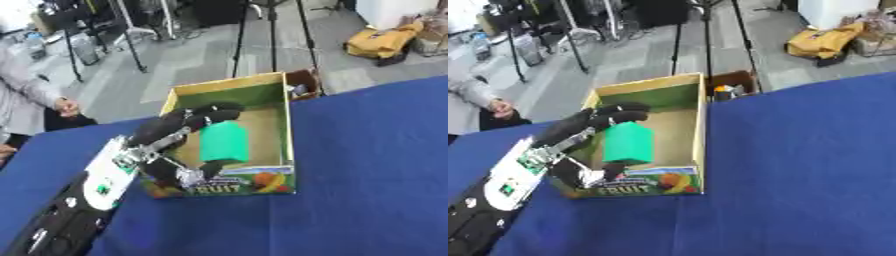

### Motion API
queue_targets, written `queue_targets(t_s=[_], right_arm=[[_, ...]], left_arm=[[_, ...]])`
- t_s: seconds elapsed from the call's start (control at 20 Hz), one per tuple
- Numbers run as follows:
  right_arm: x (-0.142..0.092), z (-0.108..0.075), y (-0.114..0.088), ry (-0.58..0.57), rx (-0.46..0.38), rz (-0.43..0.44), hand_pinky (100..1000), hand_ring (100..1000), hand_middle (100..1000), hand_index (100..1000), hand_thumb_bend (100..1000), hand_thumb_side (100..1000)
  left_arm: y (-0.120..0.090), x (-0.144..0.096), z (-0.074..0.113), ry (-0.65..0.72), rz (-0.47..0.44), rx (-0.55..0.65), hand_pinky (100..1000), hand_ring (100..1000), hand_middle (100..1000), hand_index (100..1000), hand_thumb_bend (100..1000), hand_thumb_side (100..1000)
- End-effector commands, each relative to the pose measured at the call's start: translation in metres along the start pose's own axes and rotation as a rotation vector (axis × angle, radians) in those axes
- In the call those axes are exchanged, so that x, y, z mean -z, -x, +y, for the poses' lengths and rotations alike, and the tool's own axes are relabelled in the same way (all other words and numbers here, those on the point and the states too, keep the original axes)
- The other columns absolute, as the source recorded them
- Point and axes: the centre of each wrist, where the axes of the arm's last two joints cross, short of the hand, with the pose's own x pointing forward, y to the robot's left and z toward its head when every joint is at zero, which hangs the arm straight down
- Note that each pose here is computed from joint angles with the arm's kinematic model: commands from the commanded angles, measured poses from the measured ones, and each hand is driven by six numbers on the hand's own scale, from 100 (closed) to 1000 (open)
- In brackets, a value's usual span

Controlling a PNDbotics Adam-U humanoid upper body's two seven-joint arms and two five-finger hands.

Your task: Pick up objects on the table and place them in the box.

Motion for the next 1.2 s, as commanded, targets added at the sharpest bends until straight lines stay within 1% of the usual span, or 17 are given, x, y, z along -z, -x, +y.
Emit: queue_targets(t_s=[0.05,0.15,0.4,0.5,0.55,0.65,0.7,0.75,0.9,1.0,1.1,1.2], right_arm=[[0.005,0.000,-0.005,0.004,0.004,-0.027,909,922,478,848,100,474],[0.005,0.001,-0.005,0.008,0.006,-0.024,909,922,479,848,100,469],[0.004,0.002,-0.004,0.013,0.013,-0.020,909,922,482,849,100,462],[0.004,0.002,-0.004,0.015,0.014,-0.019,909,922,482,849,100,465],[0.004,0.003,-0.004,0.016,0.015,-0.018,910,922,482,849,100,459],[0.003,0.003,-0.004,0.016,0.014,-0.015,910,923,482,849,100,457],[0.003,0.002,-0.004,0.016,0.014,-0.013,911,923,482,850,100,457],[0.003,0.002,-0.004,0.016,0.013,-0.012,911,924,482,850,100,455],[0.002,0.002,-0.004,0.017,0.011,-0.008,911,924,483,850,100,452],[0.002,0.002,-0.004,0.018,0.011,-0.007,911,924,484,850,100,449],[0.001,0.003,-0.004,0.020,0.012,-0.005,912,924,485,850,100,446],[0.001,0.003,-0.004,0.022,0.012,-0.003,912,924,486,850,100,443]], left_arm=[[0.002,0.000,0.001,0.035,-0.022,0.061,762,897,984,1000,100,752],[0.002,0.000,-0.007,0.024,-0.012,0.107,766,899,992,1000,100,792],[0.006,-0.005,-0.023,-0.019,0.008,0.170,776,905,1000,1000,100,824],[0.008,-0.008,-0.027,-0.026,0.015,0.189,782,910,1000,1000,135,842],[0.009,-0.009,-0.029,-0.028,0.016,0.199,783,911,1000,1000,149,835],[0.010,-0.011,-0.030,-0.036,0.018,0.217,785,912,1000,1000,148,835],[0.011,-0.012,-0.031,-0.043,0.019,0.223,784,911,1000,1000,141,839],[0.011,-0.013,-0.032,-0.054,0.021,0.228,785,911,1000,1000,121,862],[0.014,-0.018,-0.033,-0.076,0.031,0.236,785,909,1000,1000,153,846],[0.014,-0.019,-0.034,-0.084,0.032,0.236,786,908,1000,1000,156,850],[0.014,-0.019,-0.035,-0.091,0.031,0.235,786,908,1000,1000,156,859],[0.014,-0.020,-0.037,-0.097,0.035,0.227,786,904,1000,1000,175,903]])
